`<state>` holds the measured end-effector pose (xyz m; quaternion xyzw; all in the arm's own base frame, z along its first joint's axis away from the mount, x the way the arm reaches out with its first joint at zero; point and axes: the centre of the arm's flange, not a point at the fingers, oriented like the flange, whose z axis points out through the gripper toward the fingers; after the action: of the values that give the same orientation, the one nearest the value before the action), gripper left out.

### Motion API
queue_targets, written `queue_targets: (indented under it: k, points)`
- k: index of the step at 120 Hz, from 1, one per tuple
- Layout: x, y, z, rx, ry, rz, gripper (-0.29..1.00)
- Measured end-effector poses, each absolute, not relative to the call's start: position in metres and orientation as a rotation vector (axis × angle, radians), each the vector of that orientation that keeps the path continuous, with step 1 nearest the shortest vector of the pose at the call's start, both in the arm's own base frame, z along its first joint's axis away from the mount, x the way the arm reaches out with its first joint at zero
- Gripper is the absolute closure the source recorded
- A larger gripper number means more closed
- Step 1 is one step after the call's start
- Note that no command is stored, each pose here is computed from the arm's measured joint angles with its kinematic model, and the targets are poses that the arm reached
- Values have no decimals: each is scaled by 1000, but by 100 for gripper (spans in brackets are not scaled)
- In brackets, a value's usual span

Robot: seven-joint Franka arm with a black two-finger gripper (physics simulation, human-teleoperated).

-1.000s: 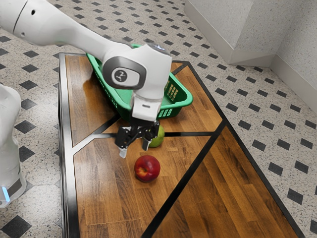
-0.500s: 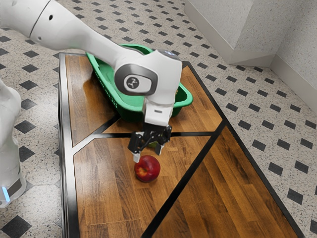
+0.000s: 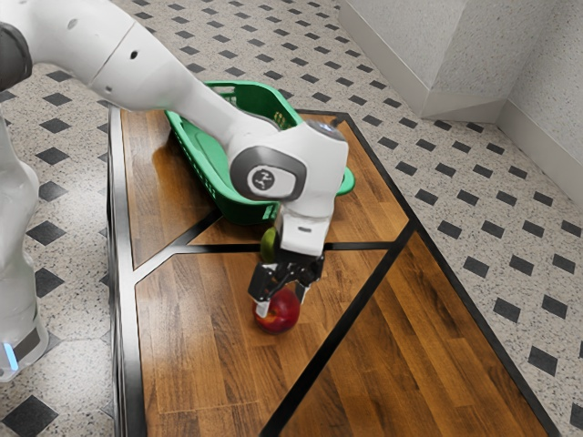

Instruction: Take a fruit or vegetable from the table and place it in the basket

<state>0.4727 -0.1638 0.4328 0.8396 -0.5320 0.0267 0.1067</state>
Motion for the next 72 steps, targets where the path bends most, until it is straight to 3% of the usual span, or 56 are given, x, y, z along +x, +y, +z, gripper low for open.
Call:
queue_targets:
  k: [13, 49, 72]
  points:
    - [478, -164, 424, 2474, -1562, 79, 0]
    - [486, -165, 425, 2500, -1561, 138, 41]
    - [488, -168, 495, 2529, -1593, 346, 52]
